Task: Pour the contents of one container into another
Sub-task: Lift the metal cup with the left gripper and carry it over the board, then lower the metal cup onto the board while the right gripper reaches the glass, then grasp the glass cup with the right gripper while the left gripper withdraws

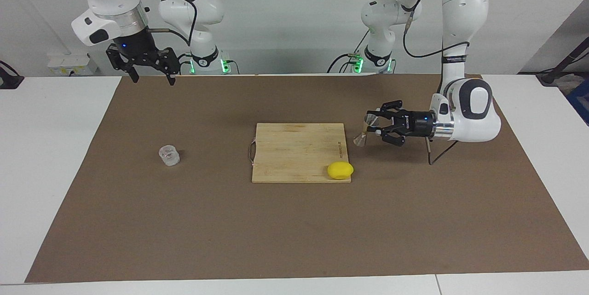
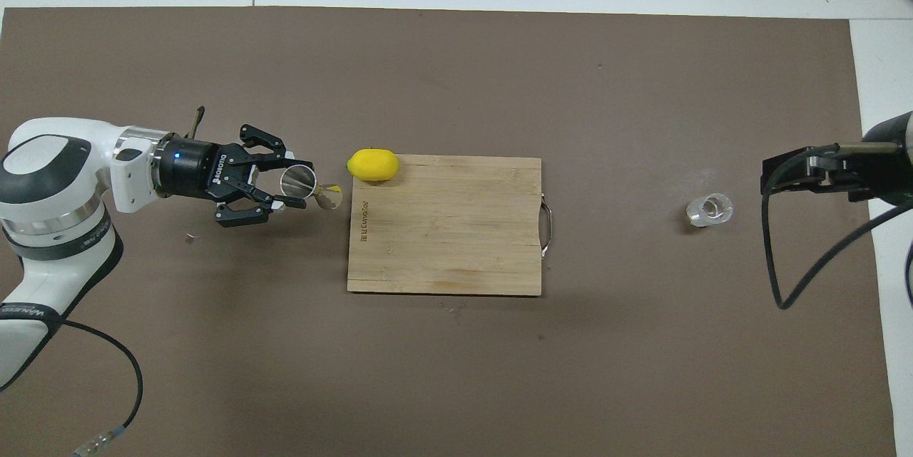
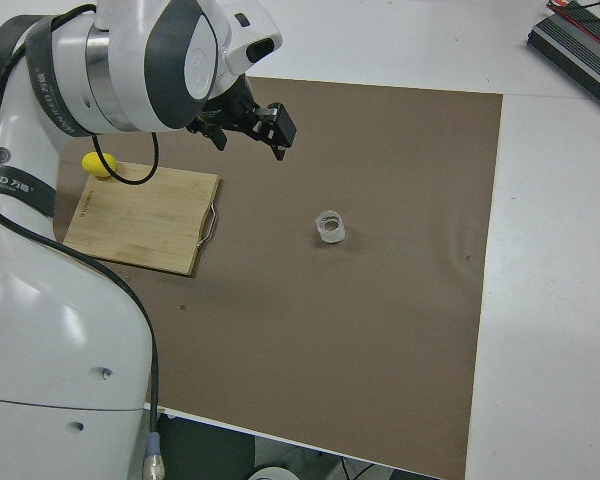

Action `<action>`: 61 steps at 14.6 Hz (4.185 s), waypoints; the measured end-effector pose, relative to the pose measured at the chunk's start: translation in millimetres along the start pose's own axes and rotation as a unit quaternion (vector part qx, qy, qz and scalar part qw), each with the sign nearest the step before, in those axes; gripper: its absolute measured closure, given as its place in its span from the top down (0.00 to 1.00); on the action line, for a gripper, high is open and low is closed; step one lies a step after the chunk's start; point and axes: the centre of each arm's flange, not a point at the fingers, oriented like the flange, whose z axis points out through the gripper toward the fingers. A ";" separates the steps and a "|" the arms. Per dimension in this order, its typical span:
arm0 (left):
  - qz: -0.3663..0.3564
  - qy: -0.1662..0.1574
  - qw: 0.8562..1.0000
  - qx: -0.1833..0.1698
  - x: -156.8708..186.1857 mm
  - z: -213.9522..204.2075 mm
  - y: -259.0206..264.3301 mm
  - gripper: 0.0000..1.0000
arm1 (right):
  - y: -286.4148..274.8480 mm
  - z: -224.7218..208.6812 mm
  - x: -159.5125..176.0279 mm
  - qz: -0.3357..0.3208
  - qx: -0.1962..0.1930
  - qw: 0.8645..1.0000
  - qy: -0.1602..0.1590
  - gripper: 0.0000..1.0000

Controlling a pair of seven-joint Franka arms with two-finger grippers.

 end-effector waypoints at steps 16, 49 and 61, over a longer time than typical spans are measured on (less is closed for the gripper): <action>-0.040 -0.036 0.995 0.082 -17.5 204.0 -8.5 0.50 | -1.3 0.7 -0.5 0.017 0.000 1.000 -0.002 0.97; -0.056 -0.023 0.992 0.113 -106.8 215.6 19.0 1.00 | 211.5 353.7 53.8 0.613 0.199 0.726 -0.241 0.96; -0.005 -0.093 0.990 0.102 -72.6 83.2 23.2 1.00 | 165.4 405.9 30.6 0.614 0.254 0.689 -0.288 0.90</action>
